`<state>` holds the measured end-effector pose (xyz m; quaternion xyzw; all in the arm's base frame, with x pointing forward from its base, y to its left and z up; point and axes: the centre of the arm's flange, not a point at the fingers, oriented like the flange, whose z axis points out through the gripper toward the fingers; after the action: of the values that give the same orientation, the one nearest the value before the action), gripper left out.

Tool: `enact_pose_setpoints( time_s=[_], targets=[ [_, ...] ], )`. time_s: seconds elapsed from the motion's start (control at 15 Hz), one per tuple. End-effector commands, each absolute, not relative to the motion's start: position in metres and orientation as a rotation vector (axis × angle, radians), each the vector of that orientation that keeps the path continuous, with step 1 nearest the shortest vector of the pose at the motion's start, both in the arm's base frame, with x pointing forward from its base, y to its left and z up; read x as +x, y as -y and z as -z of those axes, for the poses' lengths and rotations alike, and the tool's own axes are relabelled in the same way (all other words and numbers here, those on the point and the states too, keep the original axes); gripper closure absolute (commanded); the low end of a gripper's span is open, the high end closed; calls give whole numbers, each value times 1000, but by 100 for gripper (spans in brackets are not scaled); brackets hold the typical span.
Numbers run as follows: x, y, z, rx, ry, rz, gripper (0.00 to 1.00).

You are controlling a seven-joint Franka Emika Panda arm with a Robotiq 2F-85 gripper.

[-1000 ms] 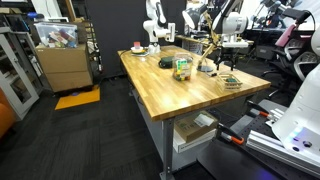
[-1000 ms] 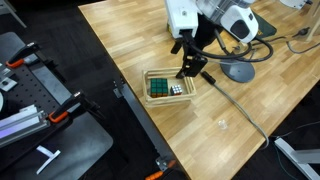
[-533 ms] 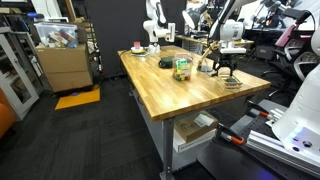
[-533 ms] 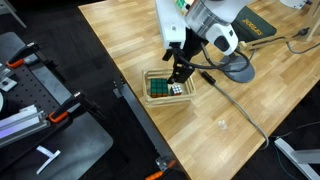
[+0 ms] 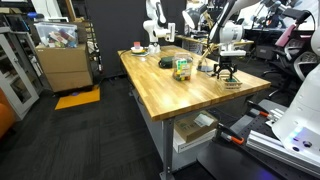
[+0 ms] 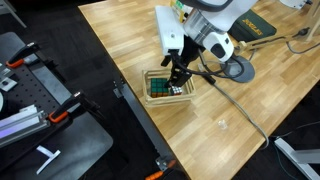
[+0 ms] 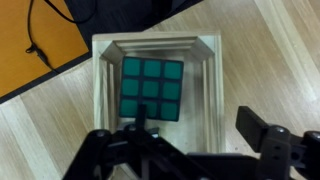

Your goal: Move the wooden box to the left

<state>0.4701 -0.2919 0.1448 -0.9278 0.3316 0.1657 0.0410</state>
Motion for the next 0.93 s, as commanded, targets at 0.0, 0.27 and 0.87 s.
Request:
enact_pose_setpoints(
  time_s=[0.0,0.27,0.87],
  targets=[
    [479,297,-144,-2827,-1017,-495,40],
    [482,295,-147,-2837,-1000,-488,67],
    [484,294,-145,-2845,-988,-500,98]
  ],
)
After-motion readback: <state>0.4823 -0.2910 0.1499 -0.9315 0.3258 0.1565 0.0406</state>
